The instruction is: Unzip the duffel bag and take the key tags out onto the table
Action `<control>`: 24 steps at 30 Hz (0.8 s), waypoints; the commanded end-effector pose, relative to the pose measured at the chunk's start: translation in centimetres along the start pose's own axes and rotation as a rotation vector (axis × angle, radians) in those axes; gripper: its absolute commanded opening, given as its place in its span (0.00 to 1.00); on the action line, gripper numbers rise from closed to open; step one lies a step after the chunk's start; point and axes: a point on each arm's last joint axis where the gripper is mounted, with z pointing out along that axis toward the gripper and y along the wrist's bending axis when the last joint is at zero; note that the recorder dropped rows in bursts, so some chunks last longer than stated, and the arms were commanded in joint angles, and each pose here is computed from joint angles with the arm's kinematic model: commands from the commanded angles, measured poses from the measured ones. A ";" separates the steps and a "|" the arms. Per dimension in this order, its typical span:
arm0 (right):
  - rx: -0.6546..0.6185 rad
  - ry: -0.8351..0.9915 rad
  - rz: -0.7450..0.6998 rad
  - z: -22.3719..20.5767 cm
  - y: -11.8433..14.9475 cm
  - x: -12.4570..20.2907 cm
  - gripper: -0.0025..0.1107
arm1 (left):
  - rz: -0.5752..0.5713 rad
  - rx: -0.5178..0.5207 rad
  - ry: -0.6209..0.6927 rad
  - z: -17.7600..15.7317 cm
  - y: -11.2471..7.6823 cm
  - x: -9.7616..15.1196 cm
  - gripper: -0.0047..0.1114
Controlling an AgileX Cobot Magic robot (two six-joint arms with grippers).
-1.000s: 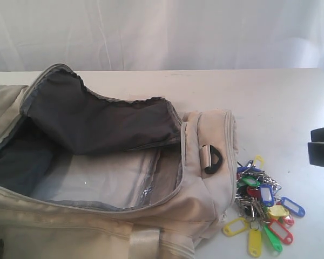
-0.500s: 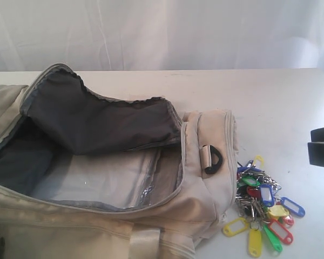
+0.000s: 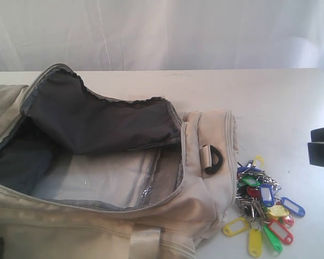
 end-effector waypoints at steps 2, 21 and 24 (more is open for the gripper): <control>0.004 -0.014 0.007 -0.1 -0.1 0.0 0.02 | -0.022 0.000 0.006 0.0 0.0 0.2 0.04; 0.004 -0.016 0.010 -0.1 -0.1 -0.1 0.02 | -0.022 0.000 0.004 0.0 0.0 0.1 0.04; 0.004 -0.016 0.019 -0.1 -0.1 -0.1 0.02 | -0.022 0.000 0.004 0.0 0.0 0.1 0.04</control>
